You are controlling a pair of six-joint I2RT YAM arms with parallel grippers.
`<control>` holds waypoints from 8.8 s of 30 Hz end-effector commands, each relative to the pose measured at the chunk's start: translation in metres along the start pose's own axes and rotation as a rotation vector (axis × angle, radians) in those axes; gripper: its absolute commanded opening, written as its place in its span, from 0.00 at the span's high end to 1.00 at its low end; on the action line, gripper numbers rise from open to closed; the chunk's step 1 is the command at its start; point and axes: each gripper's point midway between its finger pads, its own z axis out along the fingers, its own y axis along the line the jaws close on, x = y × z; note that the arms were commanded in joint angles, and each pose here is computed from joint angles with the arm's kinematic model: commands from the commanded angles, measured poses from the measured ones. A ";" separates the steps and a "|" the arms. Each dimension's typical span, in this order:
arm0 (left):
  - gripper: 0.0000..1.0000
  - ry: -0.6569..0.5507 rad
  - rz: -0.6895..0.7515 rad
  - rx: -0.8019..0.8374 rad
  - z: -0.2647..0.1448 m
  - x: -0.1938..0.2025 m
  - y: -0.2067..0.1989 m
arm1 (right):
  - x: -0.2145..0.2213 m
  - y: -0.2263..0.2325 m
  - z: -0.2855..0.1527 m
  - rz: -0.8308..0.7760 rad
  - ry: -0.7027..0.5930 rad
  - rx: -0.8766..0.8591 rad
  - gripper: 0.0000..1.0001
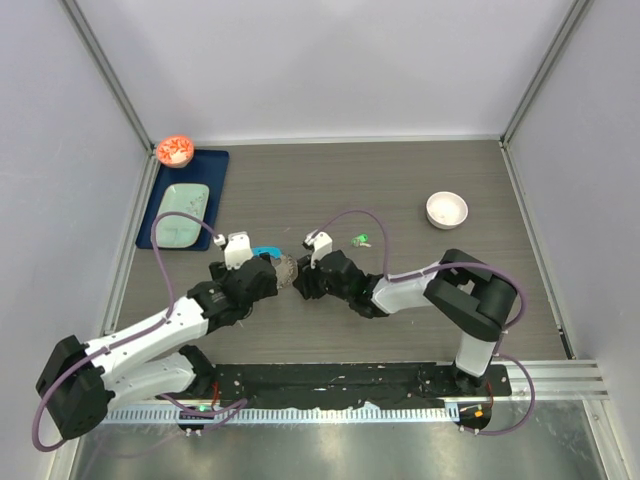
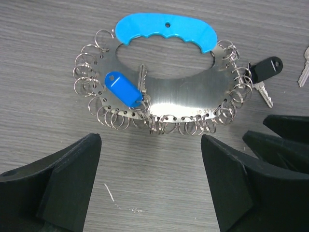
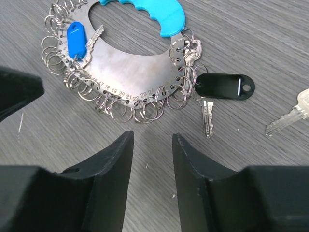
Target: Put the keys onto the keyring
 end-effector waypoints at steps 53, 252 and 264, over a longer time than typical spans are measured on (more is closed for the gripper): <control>0.00 -0.098 -0.047 0.078 -0.001 -0.004 0.002 | -0.035 0.003 0.031 -0.144 -0.183 0.019 0.99; 0.43 -0.561 0.483 1.226 -0.119 -0.058 -0.180 | -0.127 0.007 -0.190 -0.509 -0.061 -0.214 0.99; 0.49 -0.654 0.623 1.397 -0.141 -0.052 -0.196 | -0.116 0.015 -0.197 -0.658 0.051 -0.266 0.99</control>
